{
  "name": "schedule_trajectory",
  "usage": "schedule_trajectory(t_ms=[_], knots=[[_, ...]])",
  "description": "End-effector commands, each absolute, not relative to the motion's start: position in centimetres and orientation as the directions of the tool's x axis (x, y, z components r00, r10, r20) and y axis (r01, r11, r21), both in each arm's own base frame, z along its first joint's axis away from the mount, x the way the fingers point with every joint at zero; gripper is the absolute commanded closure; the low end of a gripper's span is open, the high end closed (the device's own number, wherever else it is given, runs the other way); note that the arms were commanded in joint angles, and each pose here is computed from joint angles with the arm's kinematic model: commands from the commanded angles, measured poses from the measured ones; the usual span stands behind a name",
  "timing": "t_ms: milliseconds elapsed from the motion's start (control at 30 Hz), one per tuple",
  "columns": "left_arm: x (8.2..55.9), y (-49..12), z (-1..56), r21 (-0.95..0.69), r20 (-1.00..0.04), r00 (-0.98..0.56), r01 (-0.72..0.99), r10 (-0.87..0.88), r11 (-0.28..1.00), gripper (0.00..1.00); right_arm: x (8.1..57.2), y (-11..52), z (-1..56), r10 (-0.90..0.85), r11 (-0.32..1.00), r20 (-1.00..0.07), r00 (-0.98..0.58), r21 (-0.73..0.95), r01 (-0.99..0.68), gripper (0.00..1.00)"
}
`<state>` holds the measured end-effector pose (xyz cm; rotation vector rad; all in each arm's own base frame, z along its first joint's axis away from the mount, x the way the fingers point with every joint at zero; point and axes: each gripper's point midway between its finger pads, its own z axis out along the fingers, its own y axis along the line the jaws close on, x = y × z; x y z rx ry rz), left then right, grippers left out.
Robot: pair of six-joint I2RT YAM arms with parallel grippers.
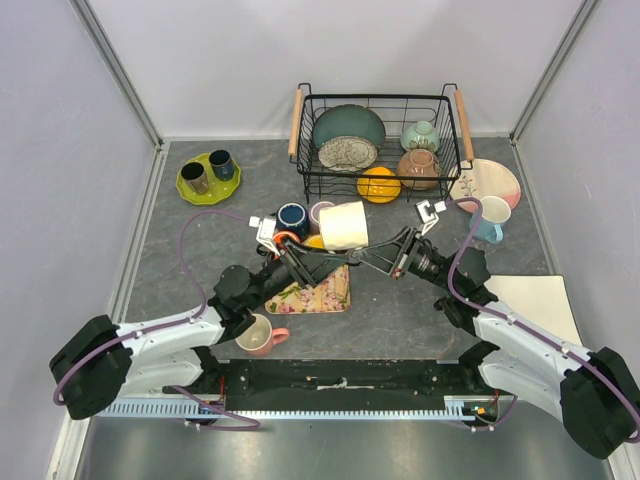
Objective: Turn the mug right side up
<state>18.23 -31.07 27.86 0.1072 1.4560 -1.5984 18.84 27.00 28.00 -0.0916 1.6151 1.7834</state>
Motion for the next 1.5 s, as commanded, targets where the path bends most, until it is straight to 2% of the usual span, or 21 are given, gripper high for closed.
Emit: schedule_trajectory(t_ms=[0, 333, 433, 467, 533, 633, 733, 833, 867, 933, 1033, 1067, 1133, 1267, 1300, 1400, 1467], knots=[[19.8, -30.2, 32.4, -0.732, -0.505, -0.487, 0.679, -0.712, 0.054, 0.52, 15.9, 26.5, 31.9, 0.443, -0.091, -0.570, -0.692, 0.739, -0.667, 1.00], [20.0, -30.6, 34.6, -0.705, -0.407, -0.501, 0.704, -0.764, -0.086, 0.49, 14.1, 26.4, 31.3, 0.395, -0.148, -0.584, -0.709, 0.721, -0.677, 1.00], [19.4, -30.7, 35.6, -0.677, -0.394, -0.514, 0.723, -0.762, -0.138, 0.62, 13.6, 26.4, 30.7, 0.373, -0.150, -0.592, -0.714, 0.721, -0.677, 1.00], [19.3, -30.9, 35.6, -0.675, -0.393, -0.521, 0.723, -0.758, -0.146, 0.72, 13.5, 26.4, 30.6, 0.370, -0.148, -0.596, -0.713, 0.720, -0.678, 1.00], [19.0, -30.9, 35.9, -0.660, -0.395, -0.524, 0.733, -0.754, -0.164, 0.84, 13.1, 26.4, 30.2, 0.349, -0.147, -0.607, -0.714, 0.717, -0.682, 1.00], [18.6, -30.9, 36.2, -0.651, -0.394, -0.534, 0.737, -0.748, -0.182, 0.98, 12.7, 26.4, 29.6, 0.318, -0.140, -0.620, -0.718, 0.718, -0.682, 1.00], [18.7, -30.9, 35.9, -0.666, -0.400, -0.549, 0.724, -0.734, -0.180, 0.98, 12.3, 26.4, 29.1, 0.288, -0.121, -0.643, -0.710, 0.711, -0.693, 1.00], [19.4, -31.1, 34.9, -0.704, -0.438, -0.550, 0.701, -0.712, -0.109, 0.98, 12.3, 26.5, 28.6, 0.265, -0.091, -0.657, -0.705, 0.711, -0.697, 1.00], [19.9, -31.5, 33.7, -0.725, -0.470, -0.546, 0.687, -0.693, -0.050, 0.98, 12.5, 26.5, 28.5, 0.264, -0.074, -0.674, -0.690, 0.699, -0.711, 1.00], [19.7, -31.1, 34.3, -0.711, -0.495, -0.524, 0.703, -0.693, -0.024, 0.98, 12.6, 26.6, 28.3, 0.250, -0.048, -0.676, -0.693, 0.706, -0.707, 1.00], [19.6, -30.7, 34.0, -0.689, -0.550, -0.483, 0.723, -0.682, 0.044, 0.98, 12.9, 26.6, 28.2, 0.233, -0.016, -0.693, -0.683, 0.699, -0.715, 0.73], [19.6, -30.5, 34.1, -0.668, -0.577, -0.454, 0.741, -0.679, 0.072, 0.98, 12.9, 26.6, 28.4, 0.226, -0.013, -0.697, -0.680, 0.696, -0.718, 0.60], [19.4, -30.2, 33.8, -0.657, -0.628, -0.442, 0.742, -0.641, 0.133, 0.98, 13.2, 26.7, 28.5, 0.205, 0.026, -0.722, -0.661, 0.679, -0.734, 0.47], [19.5, -29.3, 32.3, -0.557, -0.790, -0.360, 0.760, -0.496, 0.335, 0.98, 13.9, 26.3, 28.1, 0.144, 0.143, -0.782, -0.606, 0.623, -0.769, 0.33], [19.8, -28.9, 31.1, -0.553, -0.815, -0.374, 0.729, -0.442, 0.403, 0.98, 14.0, 25.9, 27.8, 0.109, 0.184, -0.802, -0.588, 0.598, -0.780, 0.32], [19.6, -26.9, 32.6, -0.431, -0.896, -0.283, 0.742, -0.342, 0.513, 0.98, 14.4, 24.8, 27.3, 0.078, 0.293, -0.815, -0.575, 0.570, -0.768, 0.28], [19.4, -25.4, 29.7, -0.329, -0.941, -0.305, 0.717, -0.147, 0.614, 0.98, 14.8, 24.0, 26.8, 0.066, 0.360, -0.830, -0.555, 0.538, -0.762, 0.27]])
